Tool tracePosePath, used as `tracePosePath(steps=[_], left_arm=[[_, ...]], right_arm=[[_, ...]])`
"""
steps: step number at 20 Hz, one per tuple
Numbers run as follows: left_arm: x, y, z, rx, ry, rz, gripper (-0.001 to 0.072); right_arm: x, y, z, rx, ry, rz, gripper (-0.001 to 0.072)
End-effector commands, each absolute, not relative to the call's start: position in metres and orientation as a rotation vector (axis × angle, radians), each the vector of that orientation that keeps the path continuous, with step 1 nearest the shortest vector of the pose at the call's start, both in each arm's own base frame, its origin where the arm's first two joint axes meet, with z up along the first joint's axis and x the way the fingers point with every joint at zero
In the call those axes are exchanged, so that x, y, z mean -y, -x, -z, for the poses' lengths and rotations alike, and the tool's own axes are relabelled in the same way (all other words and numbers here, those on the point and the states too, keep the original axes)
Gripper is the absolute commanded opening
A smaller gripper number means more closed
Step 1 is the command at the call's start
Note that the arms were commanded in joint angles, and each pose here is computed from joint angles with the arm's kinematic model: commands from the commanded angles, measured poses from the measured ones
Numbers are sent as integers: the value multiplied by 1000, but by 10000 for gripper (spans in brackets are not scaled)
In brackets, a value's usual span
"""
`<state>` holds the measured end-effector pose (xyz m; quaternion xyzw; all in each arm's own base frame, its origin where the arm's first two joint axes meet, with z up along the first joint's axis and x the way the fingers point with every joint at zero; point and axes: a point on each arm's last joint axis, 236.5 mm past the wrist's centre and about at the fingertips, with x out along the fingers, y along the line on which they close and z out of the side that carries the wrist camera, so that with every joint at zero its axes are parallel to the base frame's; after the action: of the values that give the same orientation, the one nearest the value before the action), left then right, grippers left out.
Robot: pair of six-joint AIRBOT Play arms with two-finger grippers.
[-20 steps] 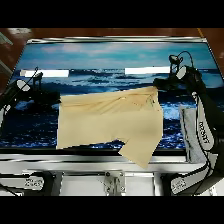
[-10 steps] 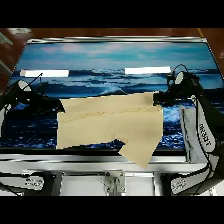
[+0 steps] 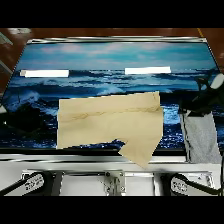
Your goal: Fold the shirts.
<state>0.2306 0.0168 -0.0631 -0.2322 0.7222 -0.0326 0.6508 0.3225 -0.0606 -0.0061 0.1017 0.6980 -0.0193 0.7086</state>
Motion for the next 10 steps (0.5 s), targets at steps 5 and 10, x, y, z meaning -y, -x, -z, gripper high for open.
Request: tracePosePath(steps=[5,10], left_arm=[[23,-200,100,-1463,779,103,601],[30,-220,106,-1413,751,88,591]], right_arm=[[14,-280,40,-1512,-553,-58,566],[14,-290,40,-1470,-565,-53,566]])
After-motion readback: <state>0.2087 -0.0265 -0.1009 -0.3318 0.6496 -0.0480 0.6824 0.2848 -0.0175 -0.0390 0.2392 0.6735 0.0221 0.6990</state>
